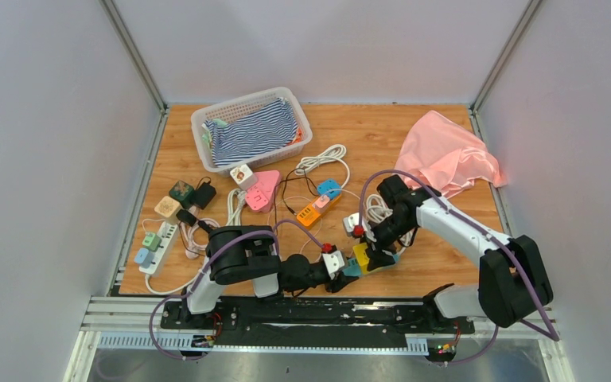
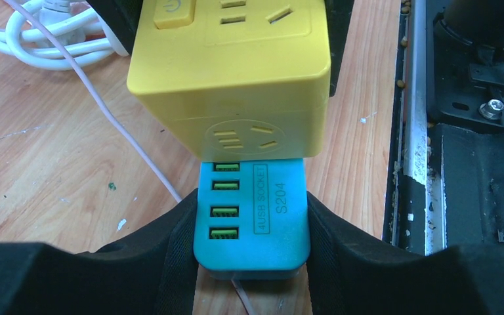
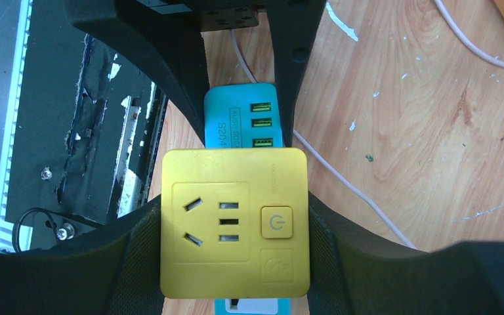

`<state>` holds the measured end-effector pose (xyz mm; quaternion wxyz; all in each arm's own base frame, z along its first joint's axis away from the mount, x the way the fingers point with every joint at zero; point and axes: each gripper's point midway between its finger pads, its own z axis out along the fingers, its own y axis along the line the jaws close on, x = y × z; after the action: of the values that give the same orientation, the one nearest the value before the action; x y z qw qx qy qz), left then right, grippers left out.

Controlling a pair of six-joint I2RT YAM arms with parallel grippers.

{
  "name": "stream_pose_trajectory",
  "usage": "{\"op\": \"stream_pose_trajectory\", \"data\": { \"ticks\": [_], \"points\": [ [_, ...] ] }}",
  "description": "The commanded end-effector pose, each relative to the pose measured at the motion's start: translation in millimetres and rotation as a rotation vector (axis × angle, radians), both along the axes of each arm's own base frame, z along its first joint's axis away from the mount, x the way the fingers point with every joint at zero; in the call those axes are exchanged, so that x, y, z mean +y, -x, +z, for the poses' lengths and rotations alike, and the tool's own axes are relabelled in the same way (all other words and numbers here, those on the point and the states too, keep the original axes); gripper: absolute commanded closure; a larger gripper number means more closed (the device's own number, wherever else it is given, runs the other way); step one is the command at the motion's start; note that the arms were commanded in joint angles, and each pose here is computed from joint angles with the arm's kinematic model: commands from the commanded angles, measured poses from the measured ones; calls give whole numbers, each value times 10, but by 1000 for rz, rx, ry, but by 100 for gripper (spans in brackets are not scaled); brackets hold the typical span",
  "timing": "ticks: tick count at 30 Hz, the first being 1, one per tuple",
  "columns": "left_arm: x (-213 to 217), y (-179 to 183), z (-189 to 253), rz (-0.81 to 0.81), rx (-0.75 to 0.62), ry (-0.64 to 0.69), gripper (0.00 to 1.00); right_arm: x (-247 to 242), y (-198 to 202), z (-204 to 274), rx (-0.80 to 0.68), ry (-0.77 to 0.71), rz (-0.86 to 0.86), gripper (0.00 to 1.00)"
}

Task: Pull the plug off the socket
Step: Remove the plug from the socket.

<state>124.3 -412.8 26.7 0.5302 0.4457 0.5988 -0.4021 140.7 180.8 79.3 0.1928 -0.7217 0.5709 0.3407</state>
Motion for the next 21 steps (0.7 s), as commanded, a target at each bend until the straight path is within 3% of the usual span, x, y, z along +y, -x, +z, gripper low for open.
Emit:
{"op": "stream_pose_trajectory", "data": {
  "ticks": [1, 7, 9, 14, 21],
  "points": [
    [-17, 59, -127, -27, 1, -27, 100, 173, -79, 84, 36, -45, -71, 100],
    [-20, 52, -122, -25, 1, -25, 100, 188, 304, 262, 42, -187, 110, 100],
    [-21, 51, -125, -25, 2, -25, 100, 191, 268, 262, 46, -175, 100, 100],
    [-19, 54, -127, -26, 3, -26, 100, 181, -183, 132, 43, -15, -137, 100],
    [-21, 62, -129, -29, 2, -27, 100, 200, 167, 259, 57, -142, 33, 100]
  ]
}}
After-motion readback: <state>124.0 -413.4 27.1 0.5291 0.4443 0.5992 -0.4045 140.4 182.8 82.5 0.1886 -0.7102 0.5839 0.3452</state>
